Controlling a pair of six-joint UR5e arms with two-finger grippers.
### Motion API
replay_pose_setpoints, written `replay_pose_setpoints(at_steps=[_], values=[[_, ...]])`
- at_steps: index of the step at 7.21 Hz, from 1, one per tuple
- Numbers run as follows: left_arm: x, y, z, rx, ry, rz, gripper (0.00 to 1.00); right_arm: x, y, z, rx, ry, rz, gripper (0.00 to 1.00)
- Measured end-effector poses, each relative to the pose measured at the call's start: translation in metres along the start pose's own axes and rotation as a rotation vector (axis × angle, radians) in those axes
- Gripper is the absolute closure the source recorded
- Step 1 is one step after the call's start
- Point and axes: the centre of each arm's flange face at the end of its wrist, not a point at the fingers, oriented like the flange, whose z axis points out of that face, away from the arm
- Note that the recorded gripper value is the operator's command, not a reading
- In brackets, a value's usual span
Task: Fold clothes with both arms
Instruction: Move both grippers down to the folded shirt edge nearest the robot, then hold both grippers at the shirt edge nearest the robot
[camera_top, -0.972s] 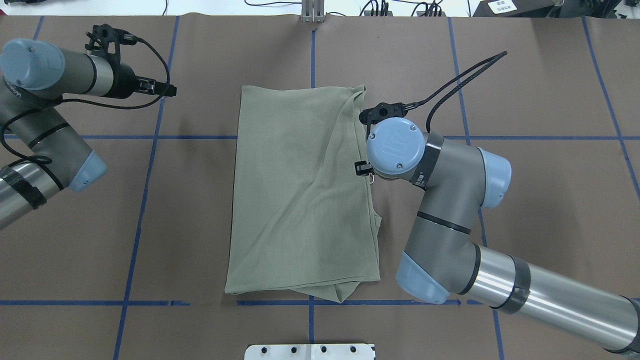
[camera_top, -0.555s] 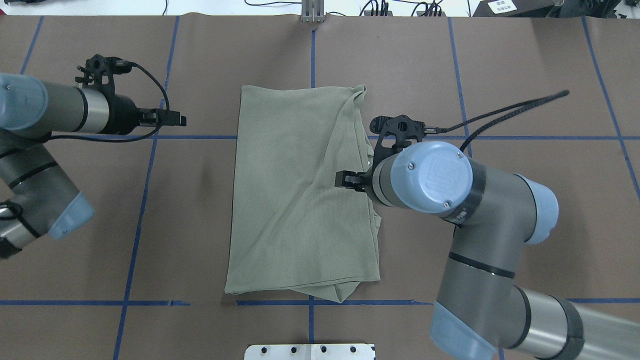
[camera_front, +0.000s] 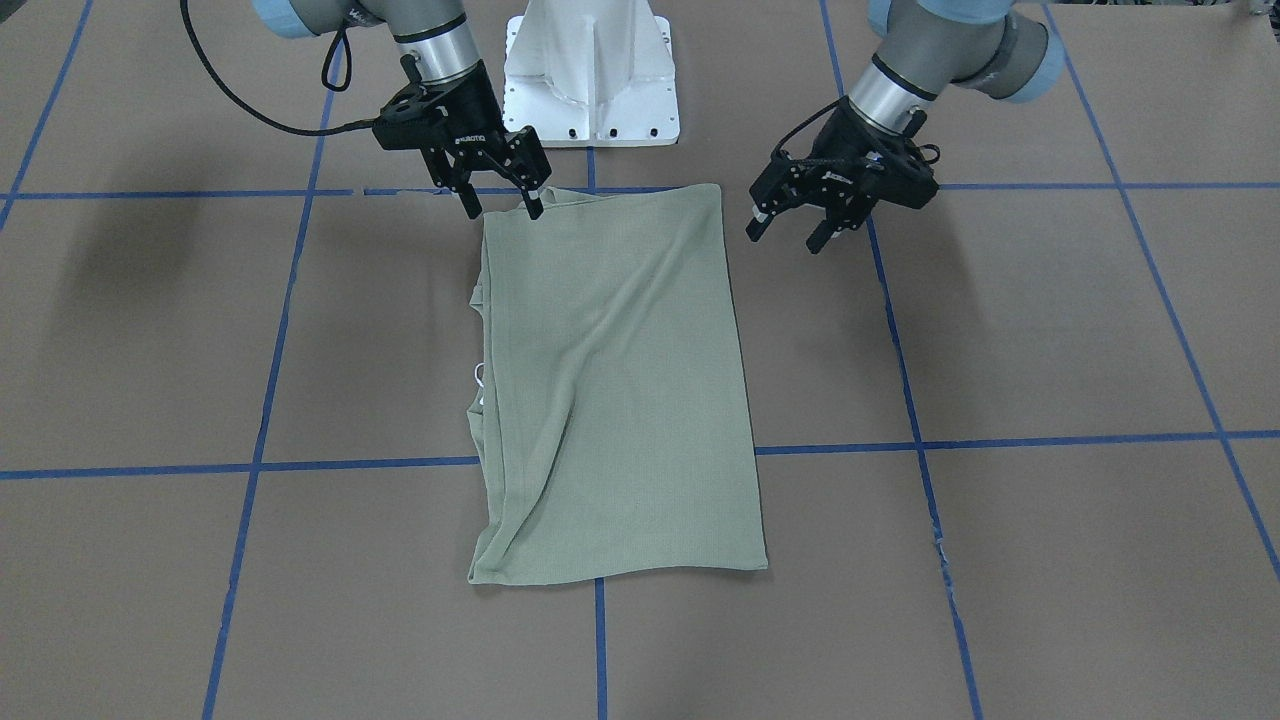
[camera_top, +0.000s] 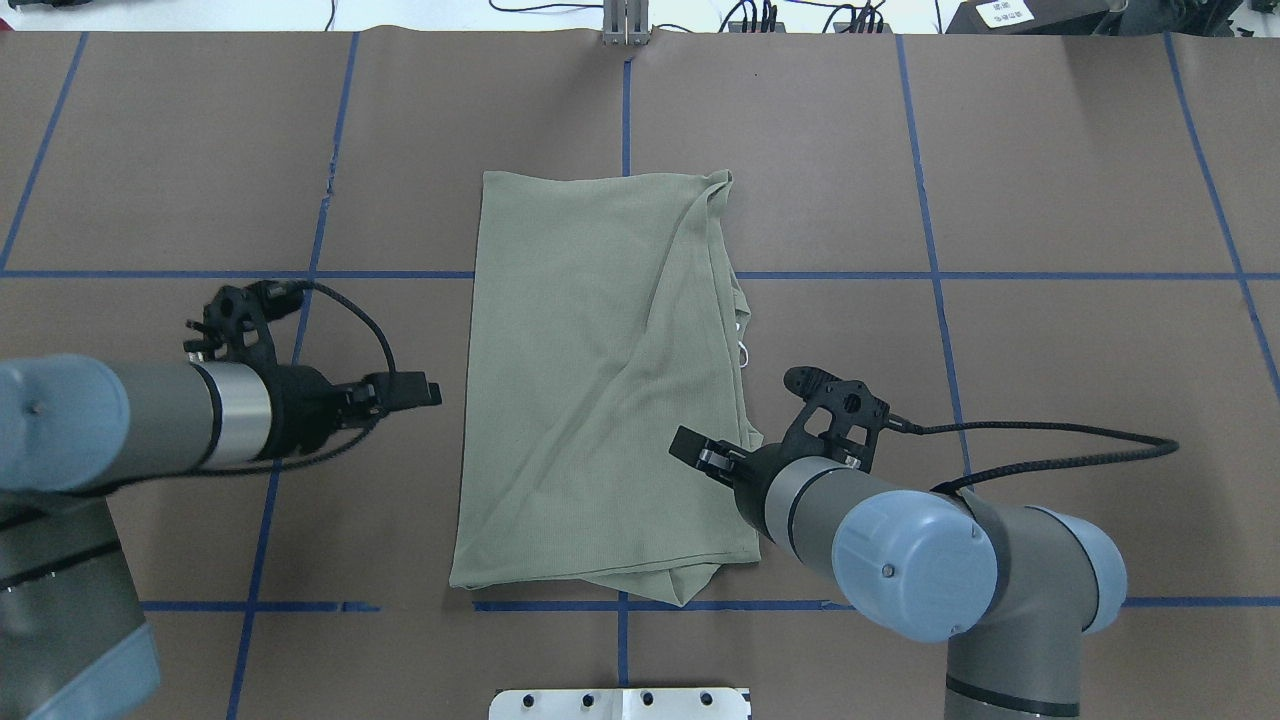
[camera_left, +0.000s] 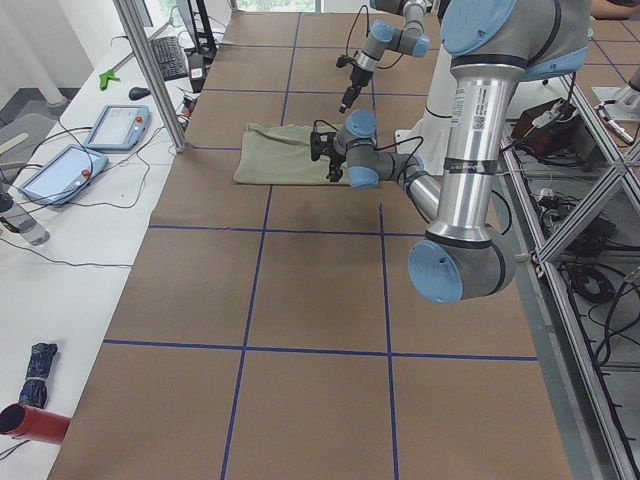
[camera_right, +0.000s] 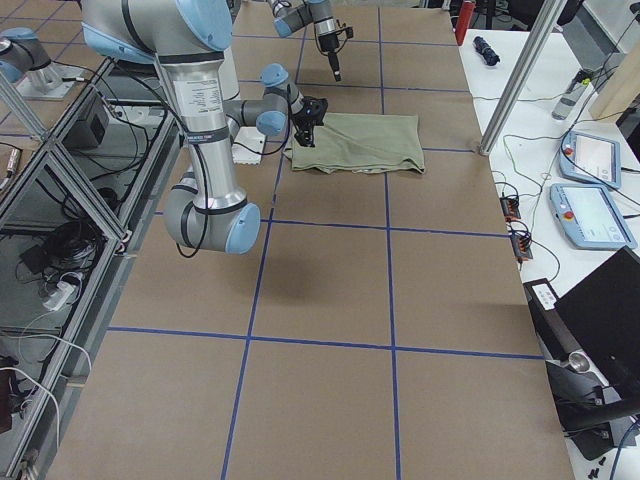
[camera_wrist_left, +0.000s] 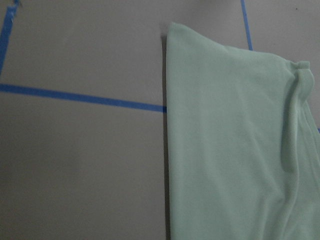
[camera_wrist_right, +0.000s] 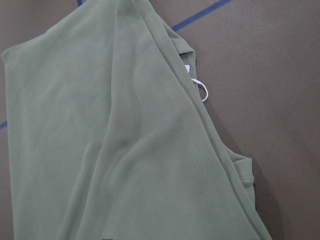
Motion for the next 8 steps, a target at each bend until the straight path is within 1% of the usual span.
replay_pose_setpoints(at_steps=[1,2,3,4,5,7,8], values=[[0.003,0.037,0.011,0.004,-0.001,-0.104,0.08,0.005,0.008,0.002,0.017,0.011,0.033,0.07],[0.003,0.069,0.022,0.008,-0.005,-0.198,0.09,0.008,0.011,0.003,0.026,0.016,0.045,0.07],[0.001,0.094,0.029,0.011,-0.008,-0.266,0.10,0.008,0.011,0.004,0.031,0.017,0.050,0.07],[-0.002,0.113,0.035,0.010,-0.014,-0.307,0.10,0.008,0.011,0.004,0.036,0.016,0.051,0.07],[-0.006,0.126,0.041,0.009,-0.024,-0.325,0.10,0.008,0.012,0.004,0.039,0.015,0.051,0.07],[-0.016,0.140,0.056,0.007,-0.052,-0.327,0.10,0.008,0.012,0.004,0.042,0.013,0.051,0.06],[-0.018,0.145,0.060,0.002,-0.060,-0.324,0.13,0.008,0.012,0.004,0.043,0.013,0.051,0.06]])
